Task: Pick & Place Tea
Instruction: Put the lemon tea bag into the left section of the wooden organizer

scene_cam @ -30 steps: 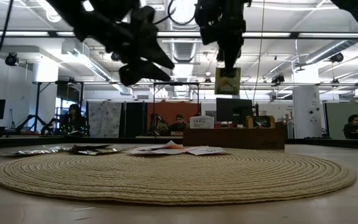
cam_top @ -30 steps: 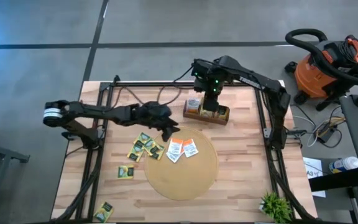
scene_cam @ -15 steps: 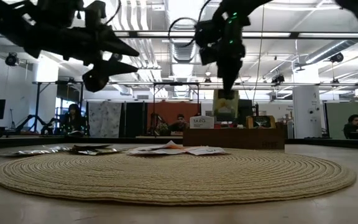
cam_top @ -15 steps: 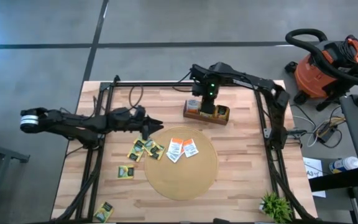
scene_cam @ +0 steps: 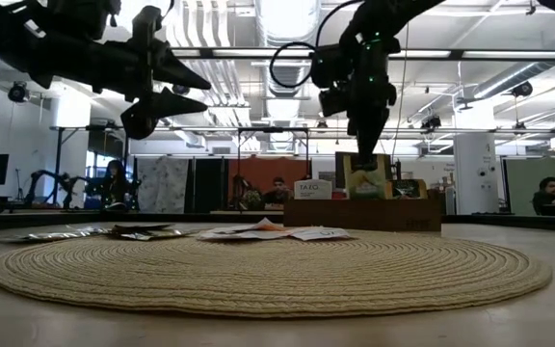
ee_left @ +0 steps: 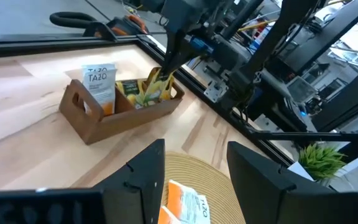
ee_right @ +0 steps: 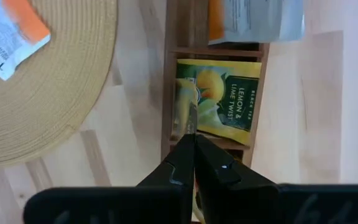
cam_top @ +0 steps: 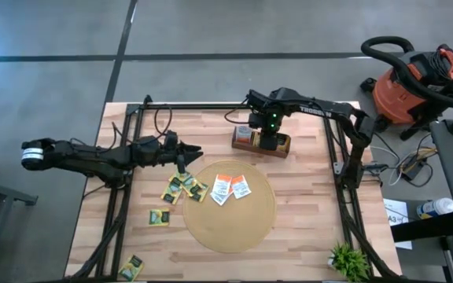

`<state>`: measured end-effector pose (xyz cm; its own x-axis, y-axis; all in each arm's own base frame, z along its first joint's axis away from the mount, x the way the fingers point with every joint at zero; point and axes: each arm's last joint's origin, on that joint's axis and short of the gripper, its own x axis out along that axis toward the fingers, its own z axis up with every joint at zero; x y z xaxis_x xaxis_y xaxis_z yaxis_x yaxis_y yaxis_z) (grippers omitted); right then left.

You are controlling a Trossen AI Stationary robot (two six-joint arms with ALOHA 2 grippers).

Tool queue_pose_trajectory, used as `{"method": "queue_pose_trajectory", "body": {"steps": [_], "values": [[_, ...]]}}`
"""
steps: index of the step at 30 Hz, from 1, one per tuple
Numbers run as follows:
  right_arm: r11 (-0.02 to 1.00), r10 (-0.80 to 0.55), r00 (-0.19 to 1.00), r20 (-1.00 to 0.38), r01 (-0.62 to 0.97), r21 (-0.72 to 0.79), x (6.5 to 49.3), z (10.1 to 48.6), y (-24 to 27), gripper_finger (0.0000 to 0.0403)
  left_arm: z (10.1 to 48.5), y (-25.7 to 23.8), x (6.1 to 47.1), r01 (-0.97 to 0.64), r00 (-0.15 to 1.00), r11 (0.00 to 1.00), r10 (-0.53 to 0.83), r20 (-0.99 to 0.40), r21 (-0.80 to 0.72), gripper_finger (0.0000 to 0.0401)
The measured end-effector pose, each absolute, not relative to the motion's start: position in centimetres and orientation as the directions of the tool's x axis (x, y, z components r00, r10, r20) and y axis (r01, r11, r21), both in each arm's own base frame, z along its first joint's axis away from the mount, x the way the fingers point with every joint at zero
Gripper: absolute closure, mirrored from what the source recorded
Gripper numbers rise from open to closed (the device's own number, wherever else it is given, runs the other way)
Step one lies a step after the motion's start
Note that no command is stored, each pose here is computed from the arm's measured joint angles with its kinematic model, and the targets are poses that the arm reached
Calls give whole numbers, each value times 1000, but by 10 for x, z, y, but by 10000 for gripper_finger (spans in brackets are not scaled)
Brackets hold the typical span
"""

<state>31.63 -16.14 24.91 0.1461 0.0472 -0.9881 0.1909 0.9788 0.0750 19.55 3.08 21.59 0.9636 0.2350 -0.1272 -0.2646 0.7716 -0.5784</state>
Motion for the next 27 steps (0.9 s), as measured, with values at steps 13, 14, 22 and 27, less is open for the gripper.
{"method": "queue_pose_trajectory", "body": {"steps": [13, 14, 22, 27], "values": [[977, 7, 213, -977, 207, 52, 322, 246, -167, 394, 215, 31, 195, -270, 962, 769, 237, -135, -579, 234], [976, 8, 210, -978, 210, 53, 321, 246, -167, 394, 214, 31, 195, -272, 962, 769, 237, -136, -578, 234], [968, 32, 184, -982, 241, 77, 315, 224, -166, 394, 213, 31, 195, -275, 961, 769, 238, -141, -577, 234], [966, 56, 191, -980, 237, 101, 315, 219, -165, 394, 213, 31, 195, -278, 960, 768, 242, -141, -576, 234]]}}
